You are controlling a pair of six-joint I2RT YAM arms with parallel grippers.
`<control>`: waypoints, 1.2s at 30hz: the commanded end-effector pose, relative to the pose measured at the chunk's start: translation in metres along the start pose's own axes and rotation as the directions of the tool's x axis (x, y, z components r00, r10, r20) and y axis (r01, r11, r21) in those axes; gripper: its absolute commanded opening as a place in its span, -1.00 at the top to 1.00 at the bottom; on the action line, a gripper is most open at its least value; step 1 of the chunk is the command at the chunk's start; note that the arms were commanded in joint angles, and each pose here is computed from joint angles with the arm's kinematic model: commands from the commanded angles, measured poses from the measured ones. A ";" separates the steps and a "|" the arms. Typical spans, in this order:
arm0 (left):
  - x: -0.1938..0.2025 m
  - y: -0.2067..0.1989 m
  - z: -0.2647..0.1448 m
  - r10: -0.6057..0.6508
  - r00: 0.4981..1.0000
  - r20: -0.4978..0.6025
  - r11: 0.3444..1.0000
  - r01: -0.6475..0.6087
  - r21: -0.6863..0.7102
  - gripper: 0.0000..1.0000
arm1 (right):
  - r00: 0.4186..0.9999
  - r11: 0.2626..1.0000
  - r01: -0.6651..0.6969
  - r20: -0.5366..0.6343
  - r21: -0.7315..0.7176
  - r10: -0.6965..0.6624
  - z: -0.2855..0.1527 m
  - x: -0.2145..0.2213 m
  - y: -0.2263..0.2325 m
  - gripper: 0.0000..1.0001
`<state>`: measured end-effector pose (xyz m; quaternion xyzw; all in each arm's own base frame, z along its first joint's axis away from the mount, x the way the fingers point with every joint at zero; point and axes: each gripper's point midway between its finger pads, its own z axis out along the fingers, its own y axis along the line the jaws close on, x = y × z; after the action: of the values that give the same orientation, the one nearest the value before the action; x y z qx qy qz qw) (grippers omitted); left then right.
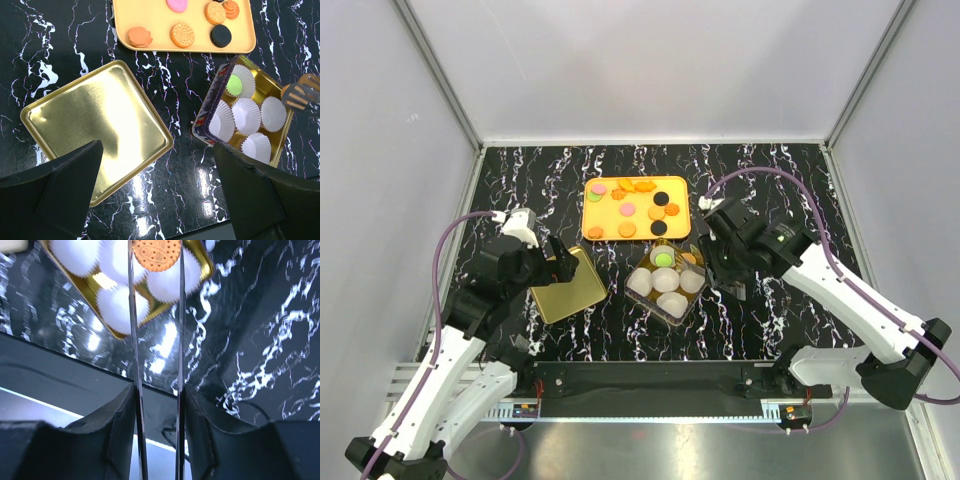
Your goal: Pack the cookies
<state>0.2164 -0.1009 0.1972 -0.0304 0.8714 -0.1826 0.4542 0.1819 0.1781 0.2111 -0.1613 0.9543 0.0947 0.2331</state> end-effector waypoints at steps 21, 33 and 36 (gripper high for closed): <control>-0.003 -0.002 0.000 0.004 1.000 0.017 1.000 -0.004 0.004 -0.98 | 0.999 0.999 -0.039 -0.037 0.003 0.039 0.024 0.027 -0.003 0.00; -0.003 -0.002 -0.001 0.003 1.000 0.018 1.000 -0.004 0.006 -0.98 | 0.999 0.999 -0.025 -0.032 0.020 0.026 0.020 0.025 -0.007 -0.12; -0.002 -0.002 0.000 0.004 1.000 0.015 1.000 -0.005 0.006 -0.98 | 0.999 1.000 -0.028 -0.018 0.004 0.028 0.015 0.020 -0.004 -0.11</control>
<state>0.2159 -0.1018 0.1972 -0.0285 0.8715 -0.1835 0.4539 0.1665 0.1660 0.1711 -0.1475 0.9664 0.0763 0.1963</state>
